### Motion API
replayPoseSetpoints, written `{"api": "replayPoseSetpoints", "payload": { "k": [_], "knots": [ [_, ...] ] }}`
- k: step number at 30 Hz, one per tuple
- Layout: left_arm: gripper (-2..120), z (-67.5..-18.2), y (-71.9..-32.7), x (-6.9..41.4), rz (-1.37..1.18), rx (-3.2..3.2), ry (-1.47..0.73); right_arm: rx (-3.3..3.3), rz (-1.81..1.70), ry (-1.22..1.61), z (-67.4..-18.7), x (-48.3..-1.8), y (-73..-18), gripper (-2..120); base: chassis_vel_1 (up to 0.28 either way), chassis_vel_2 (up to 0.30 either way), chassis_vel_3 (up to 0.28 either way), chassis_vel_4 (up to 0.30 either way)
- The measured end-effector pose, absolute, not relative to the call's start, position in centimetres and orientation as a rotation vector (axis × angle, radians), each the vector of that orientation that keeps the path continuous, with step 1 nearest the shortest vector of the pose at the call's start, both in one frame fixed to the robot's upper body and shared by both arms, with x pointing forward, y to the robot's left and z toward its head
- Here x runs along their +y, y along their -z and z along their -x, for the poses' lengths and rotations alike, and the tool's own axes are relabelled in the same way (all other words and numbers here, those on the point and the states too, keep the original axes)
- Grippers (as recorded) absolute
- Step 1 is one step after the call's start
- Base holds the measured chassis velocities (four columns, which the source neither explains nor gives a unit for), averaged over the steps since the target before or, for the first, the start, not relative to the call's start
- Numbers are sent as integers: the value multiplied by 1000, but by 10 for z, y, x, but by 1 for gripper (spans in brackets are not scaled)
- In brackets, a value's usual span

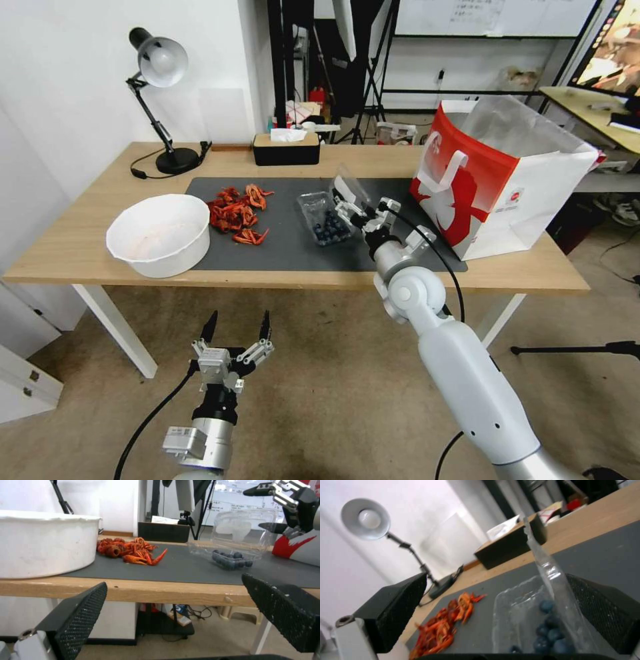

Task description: Close the takeout container lid, then place the container into the takeout bag.

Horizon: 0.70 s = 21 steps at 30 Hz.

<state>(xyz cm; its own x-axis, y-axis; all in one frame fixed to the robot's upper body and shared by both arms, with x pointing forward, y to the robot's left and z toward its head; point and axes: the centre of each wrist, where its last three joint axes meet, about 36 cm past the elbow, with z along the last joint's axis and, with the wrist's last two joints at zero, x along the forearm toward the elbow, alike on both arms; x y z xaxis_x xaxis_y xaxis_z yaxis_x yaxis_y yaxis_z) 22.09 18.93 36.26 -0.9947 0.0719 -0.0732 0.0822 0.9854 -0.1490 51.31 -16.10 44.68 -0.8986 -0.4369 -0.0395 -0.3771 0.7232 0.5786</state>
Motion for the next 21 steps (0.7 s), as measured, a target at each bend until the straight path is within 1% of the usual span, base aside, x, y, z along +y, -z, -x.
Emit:
{"api": "replayPoseSetpoints", "payload": {
  "k": [9, 21],
  "knots": [
    [100, -219, -361, 190, -106, 3063, 234, -2716, -794, 903, -521, -160, -448, 100, 0, 0, 0, 0],
    [100, -220, -360, 189, -102, 3063, 236, -2531, -806, 1030, -533, -162, -457, 100, 0, 0, 0, 0]
  ]
}}
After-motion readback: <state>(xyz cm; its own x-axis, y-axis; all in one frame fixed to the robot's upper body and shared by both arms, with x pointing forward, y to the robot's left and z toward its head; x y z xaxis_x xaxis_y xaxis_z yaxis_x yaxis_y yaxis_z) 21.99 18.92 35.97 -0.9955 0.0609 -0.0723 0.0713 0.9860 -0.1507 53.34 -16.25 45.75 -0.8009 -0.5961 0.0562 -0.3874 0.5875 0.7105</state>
